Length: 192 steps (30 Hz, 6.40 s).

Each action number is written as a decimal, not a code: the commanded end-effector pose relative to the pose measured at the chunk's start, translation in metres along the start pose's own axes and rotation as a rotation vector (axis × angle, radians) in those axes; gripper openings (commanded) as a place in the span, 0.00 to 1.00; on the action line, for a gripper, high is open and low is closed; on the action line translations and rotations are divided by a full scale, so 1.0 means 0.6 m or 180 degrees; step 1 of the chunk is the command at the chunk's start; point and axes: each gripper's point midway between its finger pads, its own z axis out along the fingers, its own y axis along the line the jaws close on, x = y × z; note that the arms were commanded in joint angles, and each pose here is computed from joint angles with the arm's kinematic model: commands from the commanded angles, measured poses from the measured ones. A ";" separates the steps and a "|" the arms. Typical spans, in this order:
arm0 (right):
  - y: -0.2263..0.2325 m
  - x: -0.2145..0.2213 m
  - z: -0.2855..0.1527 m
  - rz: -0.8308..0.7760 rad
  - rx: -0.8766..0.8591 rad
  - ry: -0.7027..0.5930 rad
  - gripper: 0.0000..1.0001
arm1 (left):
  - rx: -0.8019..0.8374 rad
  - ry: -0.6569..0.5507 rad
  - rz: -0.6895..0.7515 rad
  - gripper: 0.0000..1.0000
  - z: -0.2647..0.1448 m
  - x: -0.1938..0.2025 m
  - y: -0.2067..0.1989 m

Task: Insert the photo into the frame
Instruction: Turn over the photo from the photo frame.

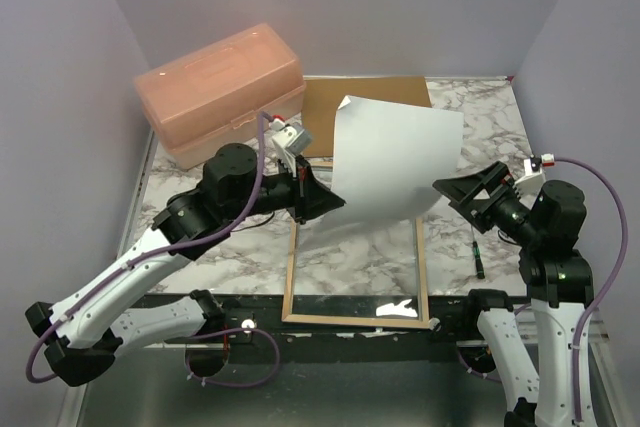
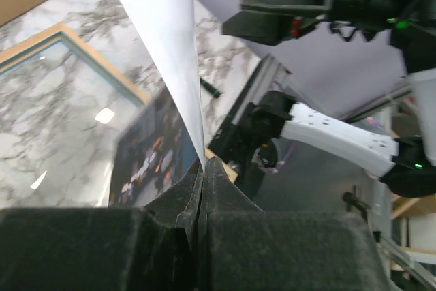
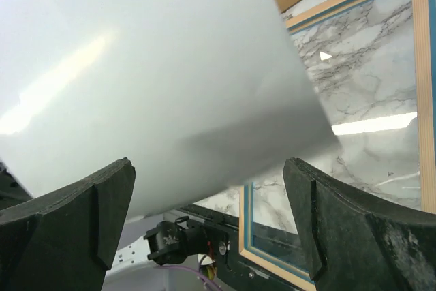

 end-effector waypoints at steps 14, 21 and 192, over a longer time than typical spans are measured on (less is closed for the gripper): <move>-0.024 0.005 0.006 -0.0079 0.0155 0.0032 1.00 | 0.0549 -0.0248 -0.1232 0.00 -0.061 0.030 0.052; -0.037 0.011 0.007 -0.0068 0.0236 0.0067 1.00 | 0.0166 0.0237 -0.1989 0.00 -0.033 0.133 0.157; -0.362 0.220 0.056 0.0501 0.1610 0.1277 0.98 | -0.2070 0.1622 -0.2133 0.64 -0.025 0.428 0.374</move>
